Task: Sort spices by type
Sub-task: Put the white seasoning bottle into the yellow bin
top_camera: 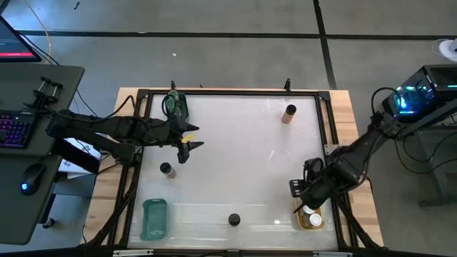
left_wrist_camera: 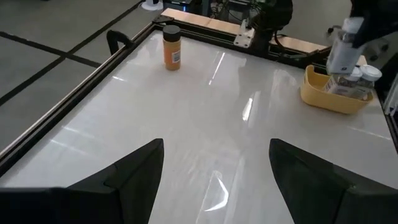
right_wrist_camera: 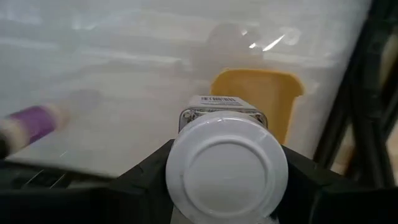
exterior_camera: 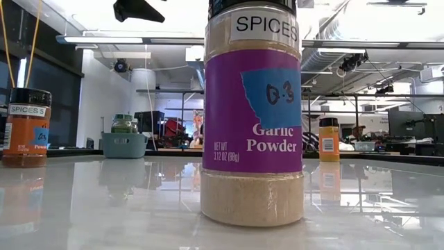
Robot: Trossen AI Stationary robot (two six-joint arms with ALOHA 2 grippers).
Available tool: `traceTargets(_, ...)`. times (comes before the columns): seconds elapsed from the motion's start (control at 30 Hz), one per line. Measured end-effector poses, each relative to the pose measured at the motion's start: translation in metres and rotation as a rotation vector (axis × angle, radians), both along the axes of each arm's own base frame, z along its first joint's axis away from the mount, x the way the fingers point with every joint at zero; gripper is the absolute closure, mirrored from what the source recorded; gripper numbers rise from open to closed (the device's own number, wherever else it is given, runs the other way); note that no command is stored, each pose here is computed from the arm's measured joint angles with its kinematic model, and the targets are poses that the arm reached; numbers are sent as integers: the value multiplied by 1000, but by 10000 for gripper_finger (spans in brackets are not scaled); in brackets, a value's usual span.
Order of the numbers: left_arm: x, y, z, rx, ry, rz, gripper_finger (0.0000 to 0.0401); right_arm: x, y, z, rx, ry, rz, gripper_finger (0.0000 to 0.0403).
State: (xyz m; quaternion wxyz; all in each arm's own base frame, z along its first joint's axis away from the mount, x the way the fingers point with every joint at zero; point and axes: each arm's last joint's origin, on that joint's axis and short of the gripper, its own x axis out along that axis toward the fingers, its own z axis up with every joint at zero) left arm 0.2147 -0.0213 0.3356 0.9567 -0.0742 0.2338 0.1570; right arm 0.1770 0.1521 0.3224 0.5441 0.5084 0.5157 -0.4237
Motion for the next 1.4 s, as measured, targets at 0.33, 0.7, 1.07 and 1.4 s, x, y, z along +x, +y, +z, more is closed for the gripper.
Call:
traceTargets(0.33,2,1,4,2,-49,33,123,-4,3,-29,-79,86,32,206)
traceTargets(0.7,2,1,4,-20,-57,43,123,-3,6,-54,-40,107,41,206)
traceTargets(1.07,2,1,4,-20,-57,43,123,-6,6,-70,-25,138,40,206)
traceTargets(1.4,2,1,4,-20,-55,42,123,-4,9,-92,28,113,44,195)
